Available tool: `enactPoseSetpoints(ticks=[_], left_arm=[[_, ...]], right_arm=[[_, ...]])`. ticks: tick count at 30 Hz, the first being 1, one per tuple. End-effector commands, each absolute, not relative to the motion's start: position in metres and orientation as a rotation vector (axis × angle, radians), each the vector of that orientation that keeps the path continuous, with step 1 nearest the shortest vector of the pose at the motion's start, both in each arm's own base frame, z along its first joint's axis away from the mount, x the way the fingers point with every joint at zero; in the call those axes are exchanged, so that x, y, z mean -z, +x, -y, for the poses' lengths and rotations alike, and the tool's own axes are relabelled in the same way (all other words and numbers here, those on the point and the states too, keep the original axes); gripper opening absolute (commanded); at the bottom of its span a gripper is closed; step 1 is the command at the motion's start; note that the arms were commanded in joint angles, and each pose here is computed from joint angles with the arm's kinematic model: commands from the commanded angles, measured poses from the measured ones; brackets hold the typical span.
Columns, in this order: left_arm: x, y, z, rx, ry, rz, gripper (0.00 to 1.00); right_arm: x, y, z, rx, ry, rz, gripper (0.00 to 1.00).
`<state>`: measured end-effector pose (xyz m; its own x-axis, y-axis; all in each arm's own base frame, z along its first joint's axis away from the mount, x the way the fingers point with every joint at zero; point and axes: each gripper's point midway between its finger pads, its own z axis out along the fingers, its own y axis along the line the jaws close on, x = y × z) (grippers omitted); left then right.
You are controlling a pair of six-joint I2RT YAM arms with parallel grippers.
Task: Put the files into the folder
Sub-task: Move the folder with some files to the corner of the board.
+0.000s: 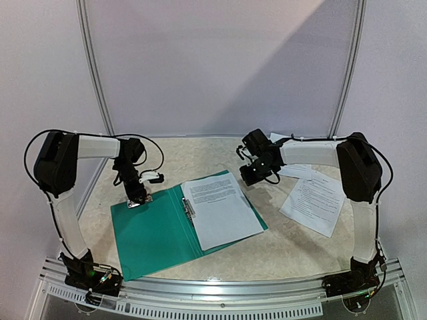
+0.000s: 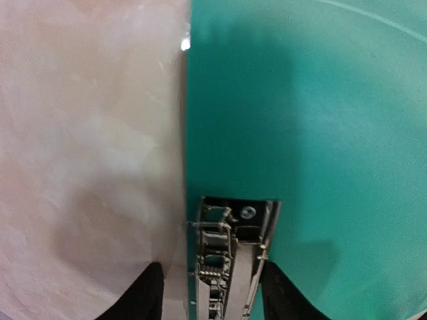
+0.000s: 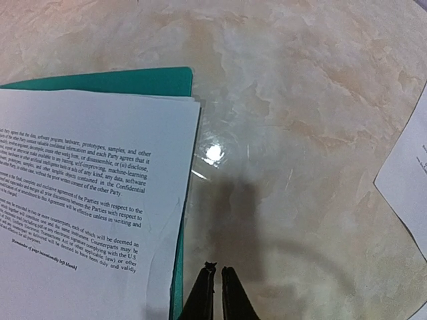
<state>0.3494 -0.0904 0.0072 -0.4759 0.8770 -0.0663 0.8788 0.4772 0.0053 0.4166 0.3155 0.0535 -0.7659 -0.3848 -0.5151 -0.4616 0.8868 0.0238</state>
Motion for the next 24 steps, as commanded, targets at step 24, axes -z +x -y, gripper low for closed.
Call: enactPoseSetpoints(ticks=[24], left_arm=[[0.014, 0.336, 0.191, -0.136, 2.382, -2.151, 0.28]], right_arm=[[-0.058, 0.378, -0.231, 0.019, -0.384, -2.598, 0.06]])
